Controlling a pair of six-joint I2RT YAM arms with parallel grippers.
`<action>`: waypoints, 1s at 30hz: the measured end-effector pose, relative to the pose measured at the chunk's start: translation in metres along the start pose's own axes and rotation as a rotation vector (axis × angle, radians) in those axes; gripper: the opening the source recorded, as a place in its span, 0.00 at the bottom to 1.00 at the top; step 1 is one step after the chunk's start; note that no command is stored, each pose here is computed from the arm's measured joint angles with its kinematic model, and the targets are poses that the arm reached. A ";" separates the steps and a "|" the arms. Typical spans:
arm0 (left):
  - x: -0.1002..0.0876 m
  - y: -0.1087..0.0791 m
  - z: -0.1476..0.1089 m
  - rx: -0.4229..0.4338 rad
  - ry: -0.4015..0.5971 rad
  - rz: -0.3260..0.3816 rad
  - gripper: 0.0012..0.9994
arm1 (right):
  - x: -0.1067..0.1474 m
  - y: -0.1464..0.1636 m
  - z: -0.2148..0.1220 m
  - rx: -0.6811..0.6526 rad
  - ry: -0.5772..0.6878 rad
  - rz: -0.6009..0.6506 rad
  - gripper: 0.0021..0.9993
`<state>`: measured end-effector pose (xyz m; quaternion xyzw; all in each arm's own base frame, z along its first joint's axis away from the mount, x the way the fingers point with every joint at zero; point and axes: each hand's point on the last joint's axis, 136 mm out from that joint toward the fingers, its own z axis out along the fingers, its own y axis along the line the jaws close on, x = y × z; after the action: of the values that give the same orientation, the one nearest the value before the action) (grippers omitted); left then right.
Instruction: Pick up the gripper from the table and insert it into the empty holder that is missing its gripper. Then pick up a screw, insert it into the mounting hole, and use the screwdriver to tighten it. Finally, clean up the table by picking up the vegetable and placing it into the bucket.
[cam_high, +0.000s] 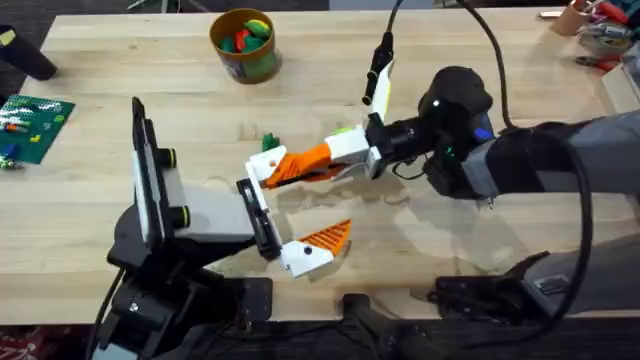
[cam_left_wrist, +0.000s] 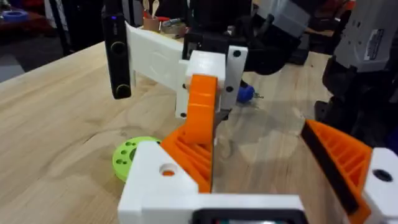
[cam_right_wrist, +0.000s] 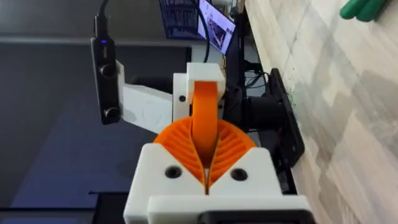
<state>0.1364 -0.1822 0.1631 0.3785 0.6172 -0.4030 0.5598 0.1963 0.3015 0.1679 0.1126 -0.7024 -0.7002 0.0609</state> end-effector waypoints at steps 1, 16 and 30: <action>0.000 0.000 0.000 0.000 0.000 0.000 0.99 | 0.000 0.000 0.000 0.000 0.002 0.001 0.01; 0.000 0.001 0.000 -0.006 -0.001 0.002 0.99 | -0.009 0.001 0.003 -0.002 0.012 0.001 0.02; -0.001 0.008 -0.001 -0.045 -0.003 0.001 0.99 | -0.017 0.000 0.010 -0.003 0.038 0.007 0.02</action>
<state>0.1438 -0.1784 0.1634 0.3655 0.6250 -0.3892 0.5695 0.2099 0.3155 0.1691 0.1233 -0.7005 -0.6988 0.0765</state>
